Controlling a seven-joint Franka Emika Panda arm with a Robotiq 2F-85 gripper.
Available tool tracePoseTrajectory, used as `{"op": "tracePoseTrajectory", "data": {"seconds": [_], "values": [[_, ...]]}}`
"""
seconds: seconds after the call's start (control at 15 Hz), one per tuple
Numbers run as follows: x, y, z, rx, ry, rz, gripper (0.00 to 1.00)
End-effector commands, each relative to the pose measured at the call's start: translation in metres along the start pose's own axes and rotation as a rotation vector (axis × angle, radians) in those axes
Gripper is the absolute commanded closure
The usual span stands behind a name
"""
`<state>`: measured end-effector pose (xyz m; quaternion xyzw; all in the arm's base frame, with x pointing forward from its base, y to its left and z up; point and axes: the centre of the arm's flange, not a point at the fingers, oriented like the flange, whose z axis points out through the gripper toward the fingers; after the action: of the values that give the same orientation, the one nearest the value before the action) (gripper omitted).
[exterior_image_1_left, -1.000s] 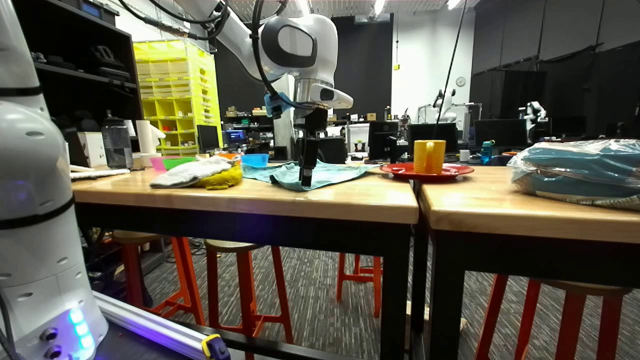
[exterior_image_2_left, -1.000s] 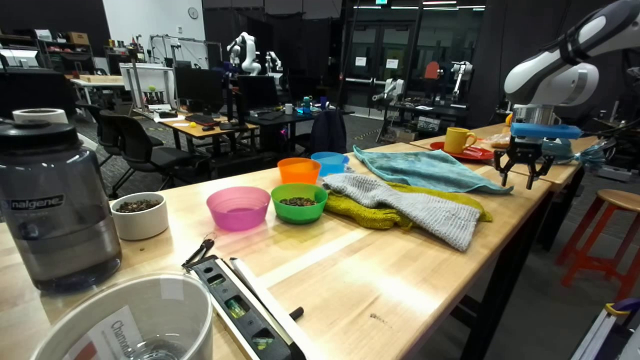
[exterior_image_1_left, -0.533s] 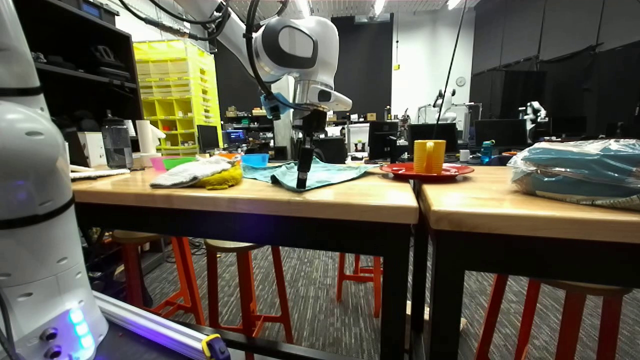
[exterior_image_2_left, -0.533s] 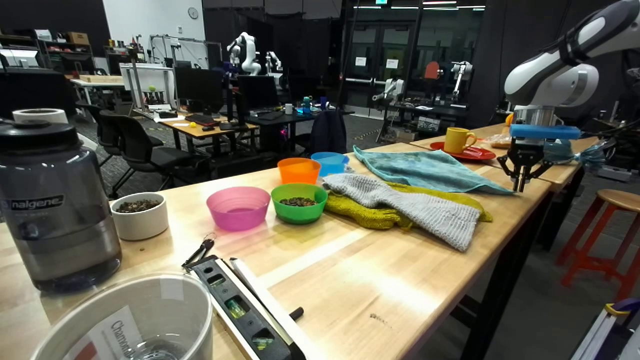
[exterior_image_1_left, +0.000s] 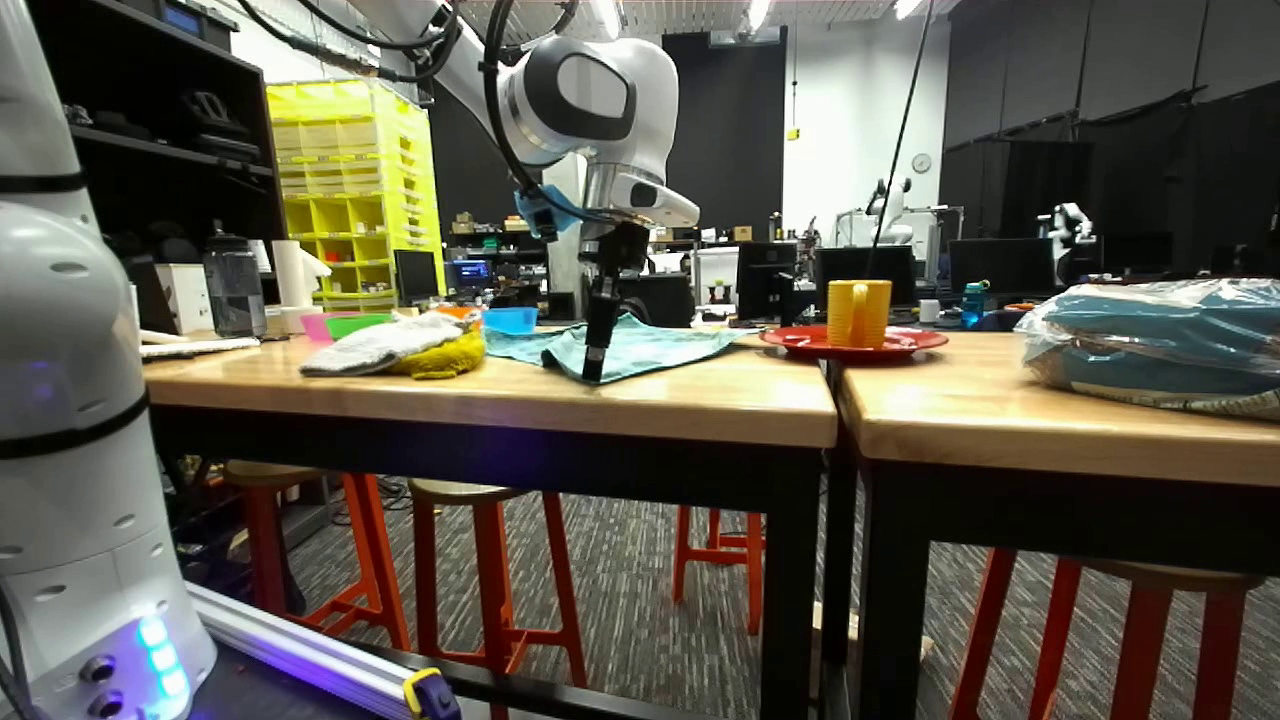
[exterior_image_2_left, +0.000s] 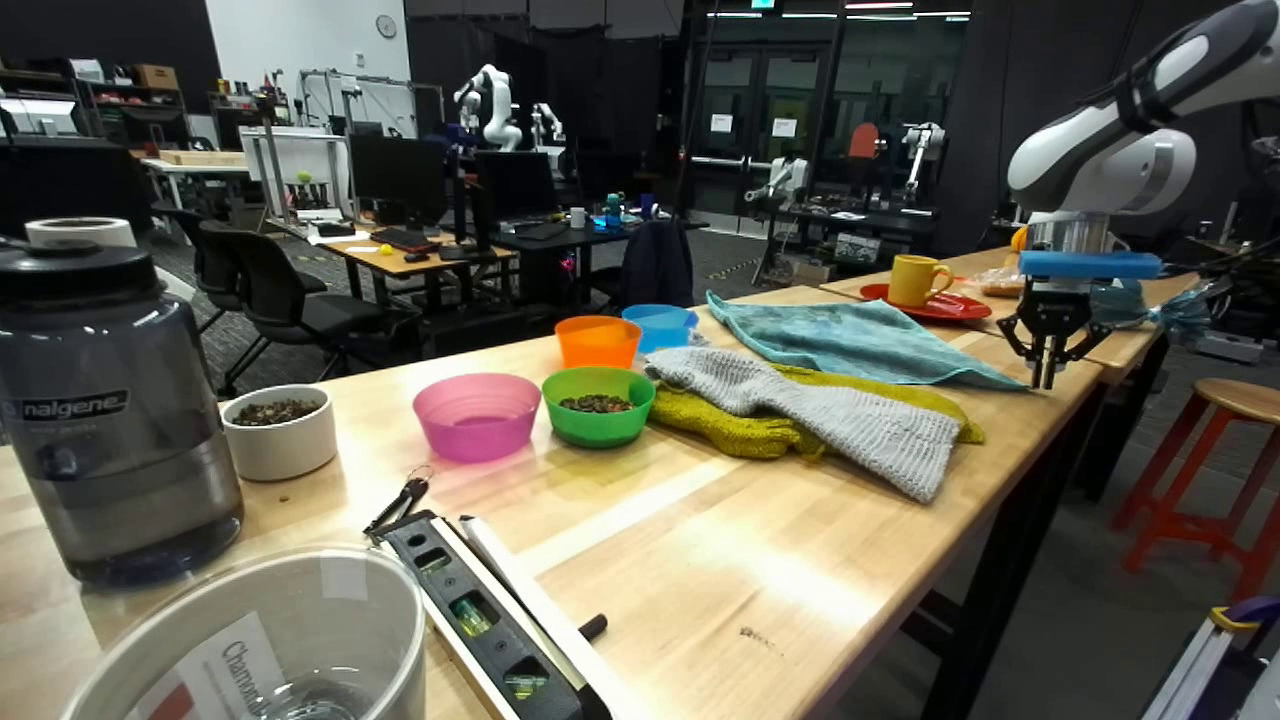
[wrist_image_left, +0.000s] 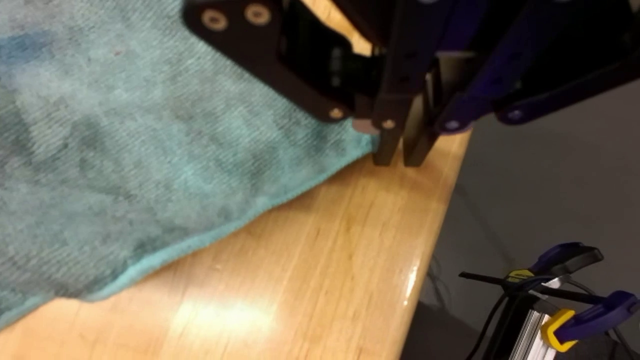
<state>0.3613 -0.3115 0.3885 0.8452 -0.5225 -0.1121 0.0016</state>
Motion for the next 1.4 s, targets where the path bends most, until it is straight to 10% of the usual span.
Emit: {"op": "tracePoseTrajectory", "data": {"seconds": [0.0, 0.6, 1.33], "values": [[-0.006, 0.003, -0.007, 0.029, -0.011, 0.017, 0.57], [-0.011, -0.002, -0.008, 0.131, -0.041, 0.033, 0.01], [-0.011, -0.017, 0.003, 0.157, -0.01, 0.028, 0.08]]}}
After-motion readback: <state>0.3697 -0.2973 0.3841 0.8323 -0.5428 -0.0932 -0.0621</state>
